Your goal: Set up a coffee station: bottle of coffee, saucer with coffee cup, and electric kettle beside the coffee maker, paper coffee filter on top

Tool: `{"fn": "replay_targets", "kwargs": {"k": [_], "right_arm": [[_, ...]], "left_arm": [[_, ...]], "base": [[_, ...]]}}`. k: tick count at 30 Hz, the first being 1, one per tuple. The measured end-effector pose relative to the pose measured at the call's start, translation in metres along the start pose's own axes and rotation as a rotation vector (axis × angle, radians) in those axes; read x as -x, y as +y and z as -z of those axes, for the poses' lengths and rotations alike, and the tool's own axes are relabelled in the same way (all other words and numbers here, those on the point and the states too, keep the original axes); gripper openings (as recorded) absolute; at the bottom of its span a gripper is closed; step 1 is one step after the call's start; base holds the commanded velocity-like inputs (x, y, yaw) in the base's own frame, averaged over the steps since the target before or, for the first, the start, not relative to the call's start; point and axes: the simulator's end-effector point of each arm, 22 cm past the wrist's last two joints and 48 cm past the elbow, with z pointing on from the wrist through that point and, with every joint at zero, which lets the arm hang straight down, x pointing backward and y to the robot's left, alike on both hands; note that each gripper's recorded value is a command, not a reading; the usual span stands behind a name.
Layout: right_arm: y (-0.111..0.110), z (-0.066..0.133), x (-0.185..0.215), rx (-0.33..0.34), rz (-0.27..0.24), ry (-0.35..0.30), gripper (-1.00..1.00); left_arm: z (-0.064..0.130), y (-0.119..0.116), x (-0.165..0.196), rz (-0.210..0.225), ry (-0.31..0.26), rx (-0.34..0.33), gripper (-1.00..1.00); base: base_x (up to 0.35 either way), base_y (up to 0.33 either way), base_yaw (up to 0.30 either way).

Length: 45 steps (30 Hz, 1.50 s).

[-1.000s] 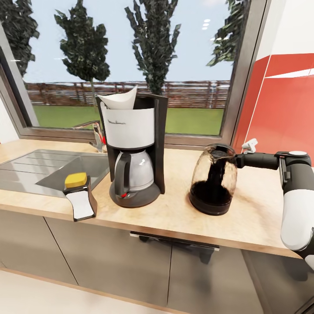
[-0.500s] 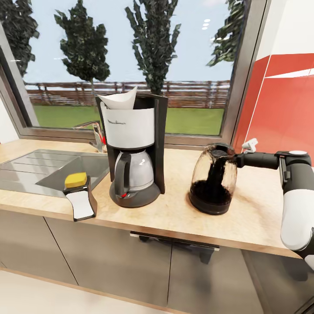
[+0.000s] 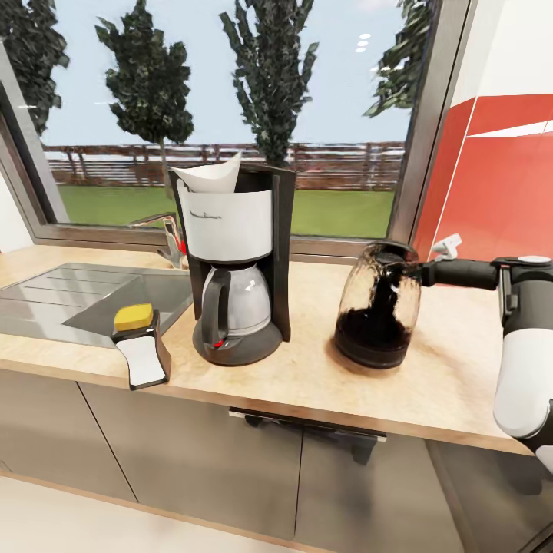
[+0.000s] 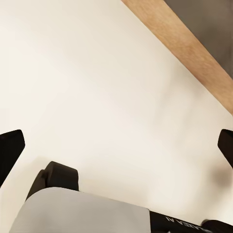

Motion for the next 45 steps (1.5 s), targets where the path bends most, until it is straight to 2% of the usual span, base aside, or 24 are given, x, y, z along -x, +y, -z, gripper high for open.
{"fn": "replay_targets", "kwargs": {"k": [12,34,38,45], "right_arm": [[0.000,0.001,0.018,0.002,0.005,0.002,-1.00],[-0.002,0.000,0.016,-0.004,0.007,0.005,-1.00],[-0.013,-0.001,0.016,-0.053,0.008,0.007,-1.00],[-0.015,-0.001,0.016,-0.068,0.003,0.004,-1.00]], "left_arm": [[0.013,-0.007,0.008,0.000,0.000,0.000,1.00],[0.014,-0.006,0.008,-0.001,-0.001,0.001,1.00],[0.014,-0.006,0.008,-0.001,0.000,0.001,1.00],[0.014,-0.006,0.008,-0.001,-0.001,0.001,1.00]], "base": [[0.000,0.000,0.000],[0.042,0.038,0.000],[0.020,0.021,0.000],[0.040,0.076,0.000]]}}
